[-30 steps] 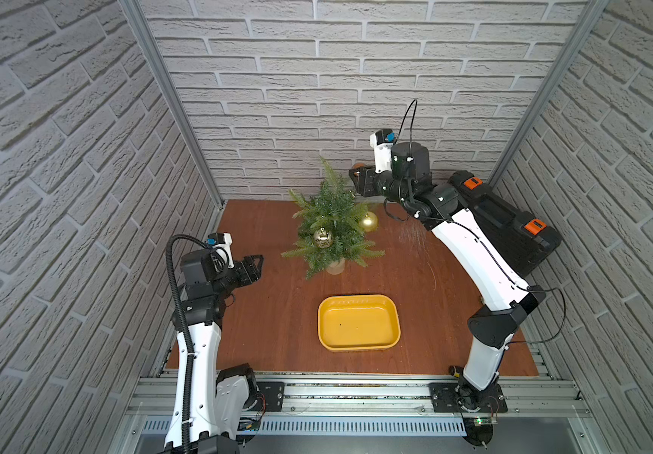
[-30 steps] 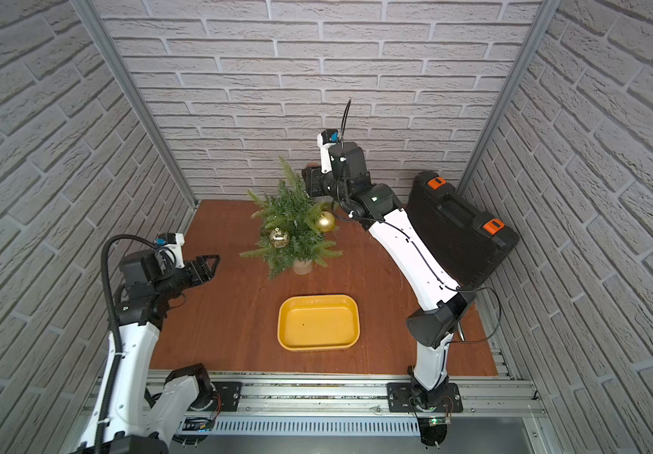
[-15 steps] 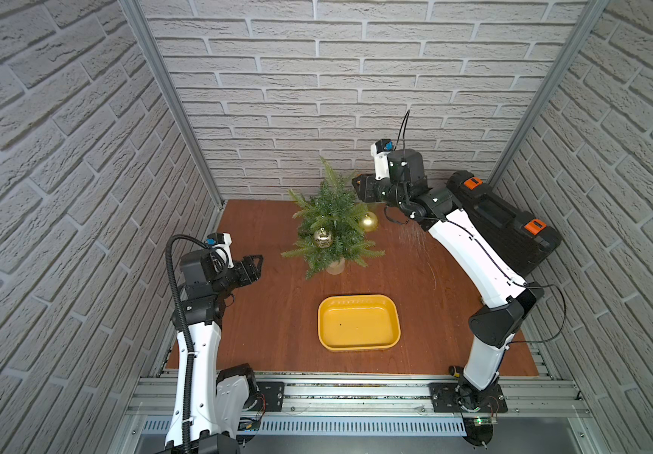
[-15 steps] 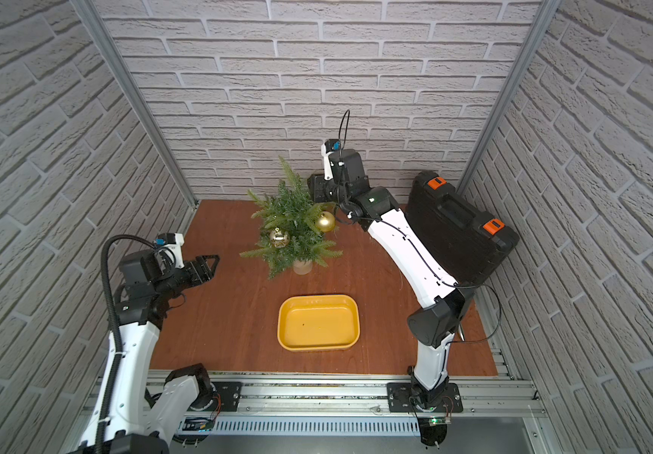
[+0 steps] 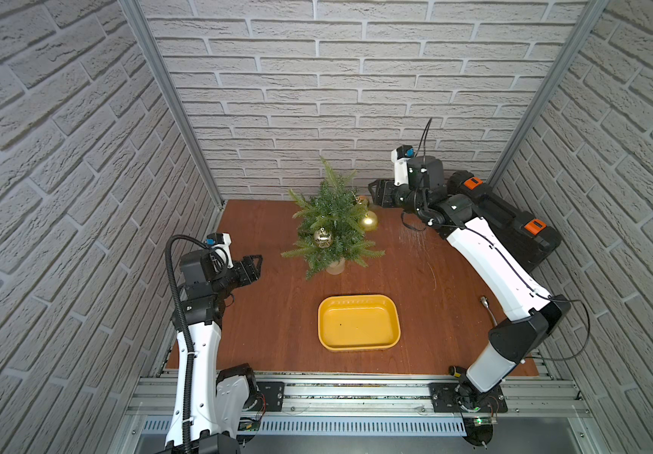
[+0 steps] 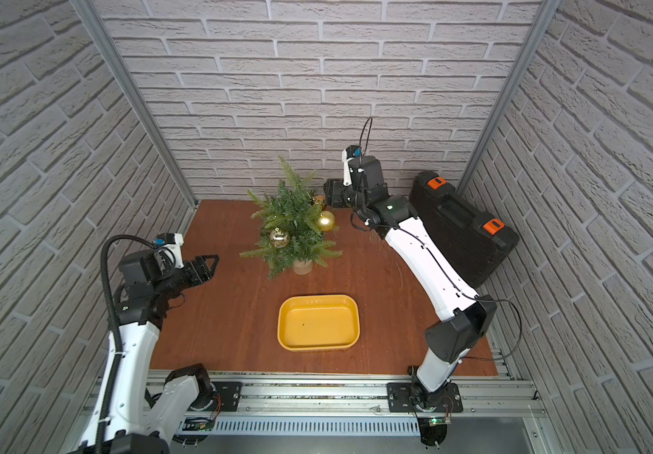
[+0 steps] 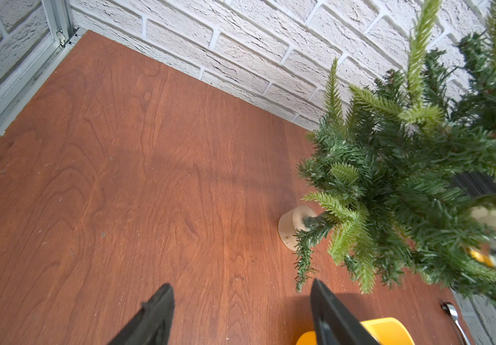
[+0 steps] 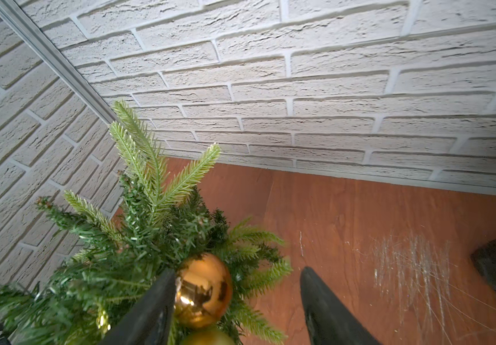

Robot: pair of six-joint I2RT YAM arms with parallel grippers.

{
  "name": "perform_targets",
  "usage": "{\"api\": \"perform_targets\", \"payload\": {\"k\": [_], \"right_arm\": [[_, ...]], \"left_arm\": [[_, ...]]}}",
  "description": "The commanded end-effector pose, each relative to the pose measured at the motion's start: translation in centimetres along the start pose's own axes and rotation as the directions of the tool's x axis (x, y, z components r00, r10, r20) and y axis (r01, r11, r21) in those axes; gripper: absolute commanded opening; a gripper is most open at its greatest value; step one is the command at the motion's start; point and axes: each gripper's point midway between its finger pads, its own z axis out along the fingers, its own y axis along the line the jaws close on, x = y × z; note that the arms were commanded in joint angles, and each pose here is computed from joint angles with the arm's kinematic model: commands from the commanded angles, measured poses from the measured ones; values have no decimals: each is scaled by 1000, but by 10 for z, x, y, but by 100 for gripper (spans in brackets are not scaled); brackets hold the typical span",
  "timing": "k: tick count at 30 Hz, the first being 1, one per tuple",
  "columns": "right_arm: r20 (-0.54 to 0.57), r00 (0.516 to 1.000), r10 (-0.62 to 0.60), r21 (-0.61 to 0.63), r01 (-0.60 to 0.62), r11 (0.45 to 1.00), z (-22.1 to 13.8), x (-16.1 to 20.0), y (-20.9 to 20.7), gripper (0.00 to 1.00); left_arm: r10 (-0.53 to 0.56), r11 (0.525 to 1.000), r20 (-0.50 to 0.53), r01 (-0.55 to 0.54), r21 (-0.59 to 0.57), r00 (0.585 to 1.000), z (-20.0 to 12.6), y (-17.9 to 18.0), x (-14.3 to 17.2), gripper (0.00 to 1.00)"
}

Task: Decorate the small christmas tree with ornaments
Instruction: Hang an ornament on the christmas tree, then reset both arms

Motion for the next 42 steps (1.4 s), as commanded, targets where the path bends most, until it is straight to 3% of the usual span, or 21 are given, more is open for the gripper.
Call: {"api": "perform_targets", "payload": {"k": [1,4,7,10,14,17,21,24,28,36,39,42], "right_arm": [[71,997,34,19,-35,999,-23,-13,-20,68],[48,997,53,57,-55,997,-31,4,-45,70],[10,998,68,129,-69,989,-36,33,-76,83],[-51,995,81,217,-68,974,-36,72,-109,90],[-135,990,33,352,17,936,-29,132,-153,97],[-168,986,12,411,58,910,-23,171,-183,96],[-186,983,9,540,95,836,-28,204,-226,96],[-168,985,-44,590,136,796,-26,219,-248,99],[-110,988,-109,643,154,750,-24,234,-270,100],[40,986,-160,558,110,822,-8,235,-270,98],[62,989,-136,499,87,862,0,239,-272,98],[34,987,-155,435,124,892,7,243,-262,98]], "left_arm": [[-22,1000,25,22,-19,999,4,7,-3,73],[-86,994,23,87,-68,996,11,19,2,73],[-170,978,15,171,-123,985,23,31,13,73],[-169,969,9,168,-183,986,37,37,25,75],[-46,949,-1,44,-312,999,54,40,33,85],[75,899,-2,-68,-432,997,64,46,33,98],[269,821,4,-227,-524,963,79,52,32,98],[355,771,-3,-295,-565,935,89,63,35,98],[432,752,27,-344,-562,901,101,60,22,98],[398,791,87,-294,-537,913,121,104,36,98],[469,792,98,-369,-485,878,127,96,32,98],[459,821,126,-365,-438,880,136,99,32,98]]}}
